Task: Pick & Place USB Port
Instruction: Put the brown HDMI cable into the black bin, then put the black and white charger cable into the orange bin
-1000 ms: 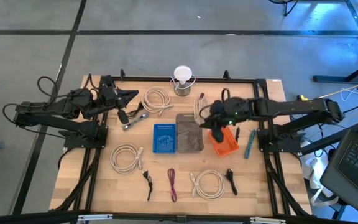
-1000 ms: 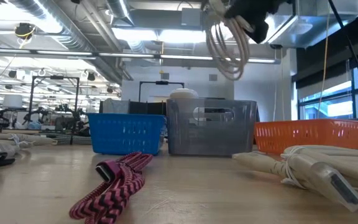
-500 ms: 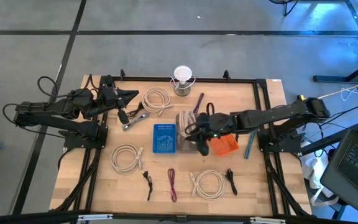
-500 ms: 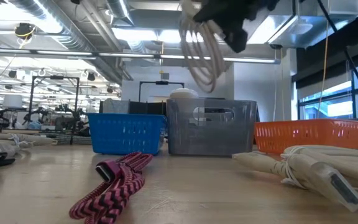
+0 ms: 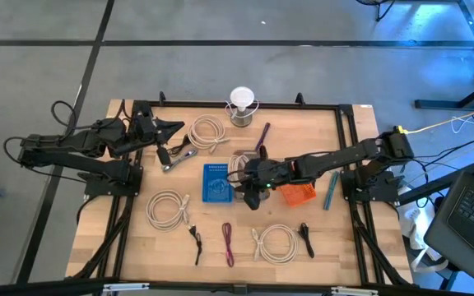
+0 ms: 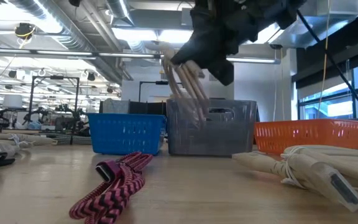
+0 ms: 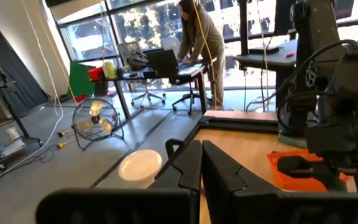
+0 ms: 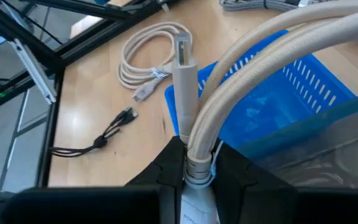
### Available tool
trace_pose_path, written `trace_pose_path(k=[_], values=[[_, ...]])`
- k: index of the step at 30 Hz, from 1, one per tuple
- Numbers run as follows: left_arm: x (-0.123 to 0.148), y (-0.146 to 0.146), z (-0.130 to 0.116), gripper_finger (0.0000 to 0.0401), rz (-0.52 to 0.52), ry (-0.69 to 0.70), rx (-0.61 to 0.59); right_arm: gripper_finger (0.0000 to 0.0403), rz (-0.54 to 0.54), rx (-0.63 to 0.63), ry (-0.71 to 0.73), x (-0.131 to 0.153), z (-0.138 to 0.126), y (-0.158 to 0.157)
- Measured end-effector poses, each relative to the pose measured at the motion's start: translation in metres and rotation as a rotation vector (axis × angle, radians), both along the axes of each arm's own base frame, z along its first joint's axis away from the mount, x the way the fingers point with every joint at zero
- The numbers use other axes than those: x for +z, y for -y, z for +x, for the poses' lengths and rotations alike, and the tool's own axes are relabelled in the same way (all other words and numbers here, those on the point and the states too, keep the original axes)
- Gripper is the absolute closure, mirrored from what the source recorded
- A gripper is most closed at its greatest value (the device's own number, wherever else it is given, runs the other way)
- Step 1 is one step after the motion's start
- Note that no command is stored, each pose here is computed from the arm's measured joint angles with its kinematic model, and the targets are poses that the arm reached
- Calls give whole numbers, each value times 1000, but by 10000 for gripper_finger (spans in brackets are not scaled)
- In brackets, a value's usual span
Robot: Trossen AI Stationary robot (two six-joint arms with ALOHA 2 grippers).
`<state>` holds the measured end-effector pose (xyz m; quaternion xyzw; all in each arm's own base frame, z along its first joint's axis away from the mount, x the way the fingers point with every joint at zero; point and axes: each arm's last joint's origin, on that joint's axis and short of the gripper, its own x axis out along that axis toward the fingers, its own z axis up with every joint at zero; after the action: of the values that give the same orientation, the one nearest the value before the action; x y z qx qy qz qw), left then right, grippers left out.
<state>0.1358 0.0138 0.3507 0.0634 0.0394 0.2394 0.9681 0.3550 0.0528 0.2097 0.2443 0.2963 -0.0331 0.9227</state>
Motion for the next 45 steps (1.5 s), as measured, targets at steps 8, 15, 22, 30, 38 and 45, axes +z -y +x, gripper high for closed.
trace_pose_path(k=[8,15,22,30,38,45], values=[[-3,0,0,397,0,-27,0,348,-9,-15,-33,-15,6,6],[-3,0,0,397,7,-33,-1,348,37,-42,-38,-38,0,22],[-3,0,0,397,23,-41,-2,348,89,-41,-30,-42,-2,32],[-3,0,0,397,22,-41,-13,268,118,-40,-33,-42,-2,31],[-3,0,0,397,22,-41,-13,142,95,-16,-4,-34,2,31],[-5,0,0,397,11,-56,-13,129,-27,46,109,16,-7,31]])
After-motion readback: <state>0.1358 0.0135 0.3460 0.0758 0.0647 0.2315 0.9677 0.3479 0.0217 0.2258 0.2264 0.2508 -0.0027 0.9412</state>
